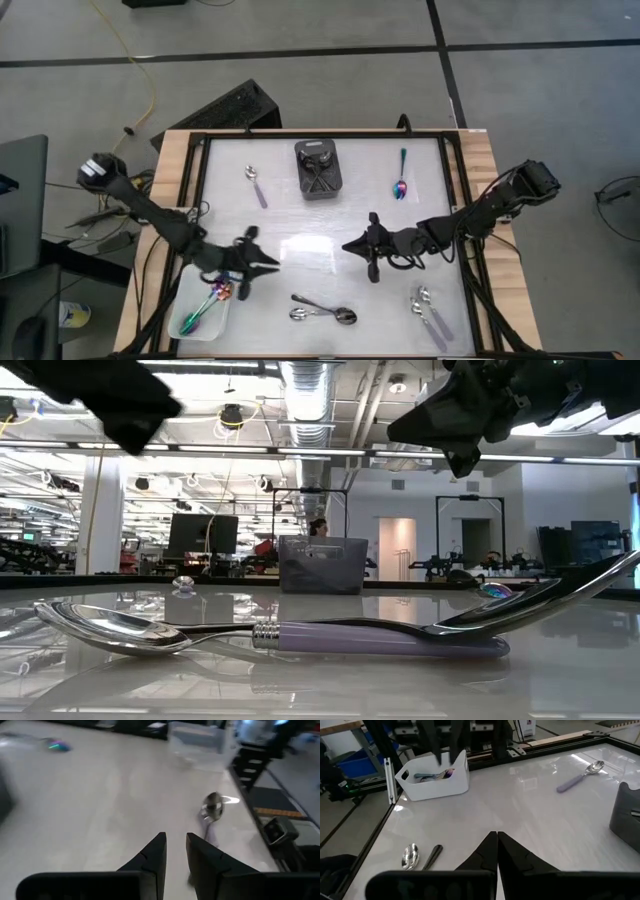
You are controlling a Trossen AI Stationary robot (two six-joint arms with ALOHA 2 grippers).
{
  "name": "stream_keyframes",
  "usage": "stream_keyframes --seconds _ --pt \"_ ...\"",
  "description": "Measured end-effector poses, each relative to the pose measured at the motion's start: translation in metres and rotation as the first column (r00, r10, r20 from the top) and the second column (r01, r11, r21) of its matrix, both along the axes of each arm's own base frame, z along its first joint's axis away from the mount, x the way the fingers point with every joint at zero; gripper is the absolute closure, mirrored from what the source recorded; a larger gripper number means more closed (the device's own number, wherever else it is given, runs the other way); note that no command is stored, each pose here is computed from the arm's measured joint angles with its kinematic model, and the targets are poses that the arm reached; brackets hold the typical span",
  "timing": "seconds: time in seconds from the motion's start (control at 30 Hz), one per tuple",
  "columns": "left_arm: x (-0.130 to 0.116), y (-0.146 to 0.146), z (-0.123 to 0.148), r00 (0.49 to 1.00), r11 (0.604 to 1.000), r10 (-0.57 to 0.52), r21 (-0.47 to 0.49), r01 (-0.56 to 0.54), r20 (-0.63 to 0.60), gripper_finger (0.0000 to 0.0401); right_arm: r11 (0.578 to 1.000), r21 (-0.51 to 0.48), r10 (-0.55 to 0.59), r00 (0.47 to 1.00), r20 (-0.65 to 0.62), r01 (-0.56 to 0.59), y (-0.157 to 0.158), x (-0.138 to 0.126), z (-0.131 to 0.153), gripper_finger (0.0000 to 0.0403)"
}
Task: Sort silverware by color (type)
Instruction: Put the black spoon into the black bin
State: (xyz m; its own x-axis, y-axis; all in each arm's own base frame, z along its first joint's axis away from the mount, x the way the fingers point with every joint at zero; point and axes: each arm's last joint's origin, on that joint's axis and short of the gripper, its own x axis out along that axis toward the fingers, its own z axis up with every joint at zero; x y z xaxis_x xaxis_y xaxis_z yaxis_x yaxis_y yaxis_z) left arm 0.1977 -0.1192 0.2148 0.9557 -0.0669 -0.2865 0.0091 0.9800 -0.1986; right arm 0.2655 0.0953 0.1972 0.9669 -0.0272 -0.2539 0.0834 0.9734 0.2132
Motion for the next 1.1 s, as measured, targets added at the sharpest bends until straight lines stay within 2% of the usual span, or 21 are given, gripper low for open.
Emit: stream_keyframes --seconds 0.23,0.37,0.47,0.57,0.7,0.77,0.83,1.0,1.1 --pt "0.05 -0.005 -0.034 0.981 0.985 -0.167 0.06 0.162 0.098 0.0337 1.0 -0.013 0.019 0.999 -0.03 -0.02 0.005 -0.003 -0.003 0.0372" --pt "0.08 -0.015 -0.043 0.964 0.965 -0.25 0.107 0.24 0.095 0.0302 0.999 -0.026 0.035 0.997 -0.062 -0.037 0.009 -0.005 -0.006 0.0372" --pt "0.107 -0.024 -0.05 0.963 0.95 -0.27 0.166 0.265 0.005 0.0263 0.998 -0.032 0.046 0.996 -0.077 -0.048 0.011 -0.007 -0.008 0.0372" --pt "0.132 -0.032 -0.058 0.951 0.927 -0.267 0.228 0.299 -0.158 0.0228 0.997 -0.047 0.051 0.995 -0.083 -0.055 0.012 -0.007 -0.008 0.0372" --pt "0.154 -0.04 -0.063 0.878 0.882 -0.239 0.285 0.375 -0.415 0.0203 0.994 -0.081 0.062 0.994 -0.085 -0.069 0.013 -0.008 -0.008 0.0372" --pt "0.162 -0.043 -0.06 0.841 0.869 -0.222 0.291 0.4 -0.494 0.02 0.994 -0.087 0.061 0.994 -0.09 -0.069 0.013 -0.008 -0.009 0.0372" --pt "0.167 -0.046 -0.056 0.814 0.859 -0.222 0.288 0.424 -0.537 0.0201 0.993 -0.091 0.06 0.993 -0.1 -0.07 0.013 -0.008 -0.01 0.0372" --pt "0.17 -0.052 -0.054 0.779 0.82 -0.323 0.253 0.514 -0.538 0.0208 0.993 -0.095 0.06 0.992 -0.109 -0.07 0.012 -0.009 -0.011 0.0372" --pt "0.168 -0.053 -0.054 0.77 0.822 -0.329 0.236 0.519 -0.547 0.0212 0.993 -0.094 0.06 0.992 -0.108 -0.07 0.013 -0.009 -0.01 0.0372"
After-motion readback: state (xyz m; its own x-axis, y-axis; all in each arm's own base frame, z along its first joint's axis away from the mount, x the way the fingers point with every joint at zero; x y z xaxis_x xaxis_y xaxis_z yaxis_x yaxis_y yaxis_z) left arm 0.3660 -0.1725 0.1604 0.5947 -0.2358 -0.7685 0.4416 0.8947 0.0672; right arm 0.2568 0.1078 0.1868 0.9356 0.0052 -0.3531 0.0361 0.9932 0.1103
